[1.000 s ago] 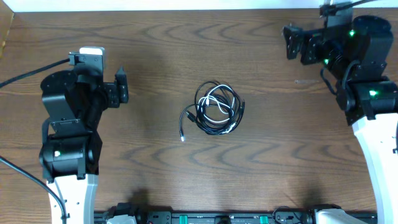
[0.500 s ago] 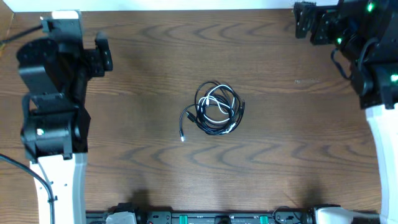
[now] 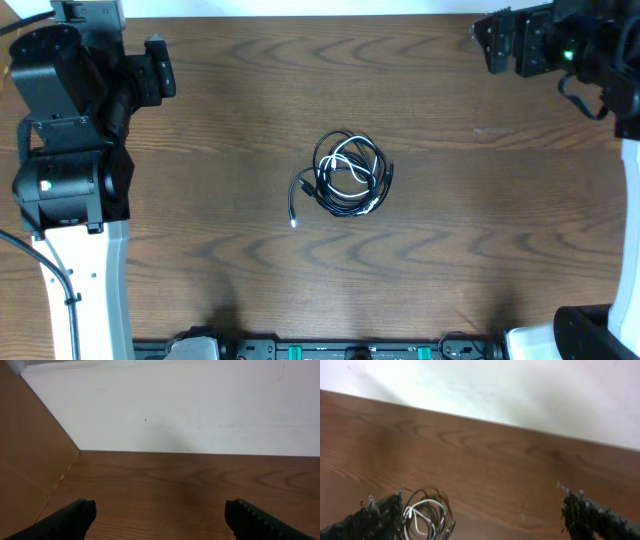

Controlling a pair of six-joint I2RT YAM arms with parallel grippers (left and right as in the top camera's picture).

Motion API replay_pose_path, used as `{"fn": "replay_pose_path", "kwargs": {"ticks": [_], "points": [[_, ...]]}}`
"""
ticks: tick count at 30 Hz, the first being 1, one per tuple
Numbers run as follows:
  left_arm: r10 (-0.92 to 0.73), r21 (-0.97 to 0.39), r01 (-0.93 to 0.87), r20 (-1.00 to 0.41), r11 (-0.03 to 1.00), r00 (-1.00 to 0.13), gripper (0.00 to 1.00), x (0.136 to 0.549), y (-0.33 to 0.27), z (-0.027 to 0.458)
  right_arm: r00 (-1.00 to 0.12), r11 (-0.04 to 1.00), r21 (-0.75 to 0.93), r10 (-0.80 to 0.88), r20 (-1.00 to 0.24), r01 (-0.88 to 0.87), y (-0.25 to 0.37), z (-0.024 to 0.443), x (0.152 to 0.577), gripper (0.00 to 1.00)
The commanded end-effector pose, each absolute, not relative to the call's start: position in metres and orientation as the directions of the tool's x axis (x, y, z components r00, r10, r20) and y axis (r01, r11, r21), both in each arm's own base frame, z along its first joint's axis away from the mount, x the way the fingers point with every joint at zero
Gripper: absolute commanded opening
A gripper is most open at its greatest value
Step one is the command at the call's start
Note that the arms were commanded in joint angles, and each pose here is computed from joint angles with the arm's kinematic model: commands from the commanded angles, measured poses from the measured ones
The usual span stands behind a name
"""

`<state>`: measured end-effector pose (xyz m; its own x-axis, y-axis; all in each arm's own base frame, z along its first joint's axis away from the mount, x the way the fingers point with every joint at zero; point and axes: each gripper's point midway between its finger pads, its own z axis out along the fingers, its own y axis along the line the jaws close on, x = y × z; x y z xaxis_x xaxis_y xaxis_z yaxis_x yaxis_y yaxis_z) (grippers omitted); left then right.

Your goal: Untangle cables

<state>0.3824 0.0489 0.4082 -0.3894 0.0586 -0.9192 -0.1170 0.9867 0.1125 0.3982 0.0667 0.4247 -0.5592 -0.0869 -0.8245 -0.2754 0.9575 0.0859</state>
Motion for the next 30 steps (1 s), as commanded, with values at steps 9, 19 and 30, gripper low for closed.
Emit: {"fn": "replay_pose_path", "kwargs": {"ticks": [9,19,30], "points": [[-0.115,-0.042,-0.142,-0.824,0.989,-0.554,0.89,0.369,0.046,0.377,-0.595,0.949,0.144,-0.053,-0.802,-0.279,0.076,0.427,0.380,0.99],[-0.096,-0.021,-0.132,-0.805,0.991,-0.585,0.89,0.371,0.046,0.382,-0.687,0.944,0.129,-0.124,-0.716,-0.304,0.080,0.387,0.381,0.99],[-0.113,-0.133,-0.021,-0.737,0.991,-0.666,0.82,0.389,-0.001,0.350,-0.741,0.882,0.115,-0.306,-0.598,-0.457,0.148,0.315,0.411,0.99]]}}
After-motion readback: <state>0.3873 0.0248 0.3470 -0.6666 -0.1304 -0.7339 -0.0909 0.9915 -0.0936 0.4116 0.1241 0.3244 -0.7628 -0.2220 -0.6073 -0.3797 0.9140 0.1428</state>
